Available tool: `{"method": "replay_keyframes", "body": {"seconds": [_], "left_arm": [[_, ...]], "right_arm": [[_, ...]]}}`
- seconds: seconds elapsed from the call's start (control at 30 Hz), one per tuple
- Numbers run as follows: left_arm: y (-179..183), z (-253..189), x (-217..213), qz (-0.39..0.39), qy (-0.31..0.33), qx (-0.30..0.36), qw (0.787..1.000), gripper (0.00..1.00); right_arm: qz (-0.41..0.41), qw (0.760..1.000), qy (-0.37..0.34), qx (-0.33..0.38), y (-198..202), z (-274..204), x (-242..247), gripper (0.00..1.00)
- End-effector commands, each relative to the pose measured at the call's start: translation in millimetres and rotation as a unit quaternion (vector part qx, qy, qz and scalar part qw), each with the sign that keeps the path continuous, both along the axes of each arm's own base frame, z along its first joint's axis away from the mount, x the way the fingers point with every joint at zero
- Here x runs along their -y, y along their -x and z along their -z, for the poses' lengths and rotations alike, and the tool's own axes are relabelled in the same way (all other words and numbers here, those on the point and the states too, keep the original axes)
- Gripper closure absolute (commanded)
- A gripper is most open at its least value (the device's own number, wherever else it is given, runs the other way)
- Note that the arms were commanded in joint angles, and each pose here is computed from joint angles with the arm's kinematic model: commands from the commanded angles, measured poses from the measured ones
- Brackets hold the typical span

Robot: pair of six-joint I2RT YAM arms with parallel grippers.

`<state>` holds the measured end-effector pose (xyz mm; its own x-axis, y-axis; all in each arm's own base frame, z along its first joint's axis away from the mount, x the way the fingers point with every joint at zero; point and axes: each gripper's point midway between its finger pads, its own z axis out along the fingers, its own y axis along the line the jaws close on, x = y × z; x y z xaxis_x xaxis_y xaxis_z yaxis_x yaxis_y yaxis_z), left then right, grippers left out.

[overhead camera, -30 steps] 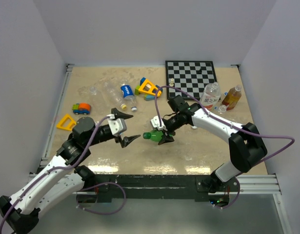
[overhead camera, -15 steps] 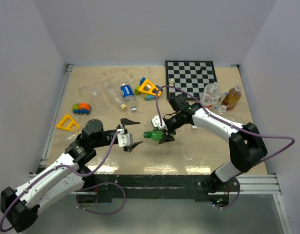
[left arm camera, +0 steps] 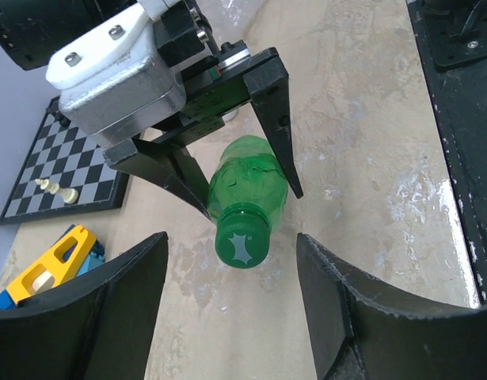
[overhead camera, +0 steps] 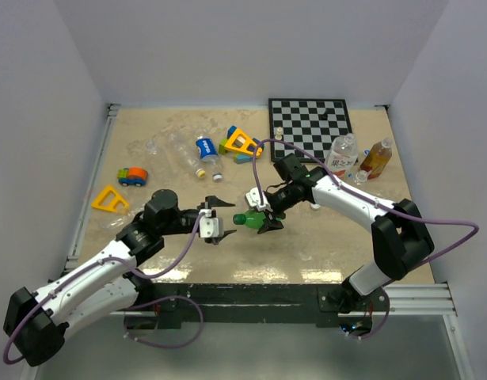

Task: Unscrew the bottle caps
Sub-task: Unscrew the bottle cap from the plastic bottle.

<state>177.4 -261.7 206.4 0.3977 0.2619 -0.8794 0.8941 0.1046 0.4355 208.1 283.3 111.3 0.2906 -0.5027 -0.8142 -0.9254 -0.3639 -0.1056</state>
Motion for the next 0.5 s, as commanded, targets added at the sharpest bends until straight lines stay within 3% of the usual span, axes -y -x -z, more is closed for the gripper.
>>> {"method": "replay_keyframes", "body": {"seconds": [0.0, 0.47], "left_arm": [[2, -24, 13, 0.032, 0.025, 0.023, 0.999, 0.32], [-4, -8, 22, 0.030, 0.000, -0.021, 0.999, 0.53]], "right_arm": [[-0.005, 1.000, -0.011, 0.017, -5, -12, -3, 1.00], [-0.006, 1.000, -0.011, 0.015, -4, -12, -3, 1.00]]}}
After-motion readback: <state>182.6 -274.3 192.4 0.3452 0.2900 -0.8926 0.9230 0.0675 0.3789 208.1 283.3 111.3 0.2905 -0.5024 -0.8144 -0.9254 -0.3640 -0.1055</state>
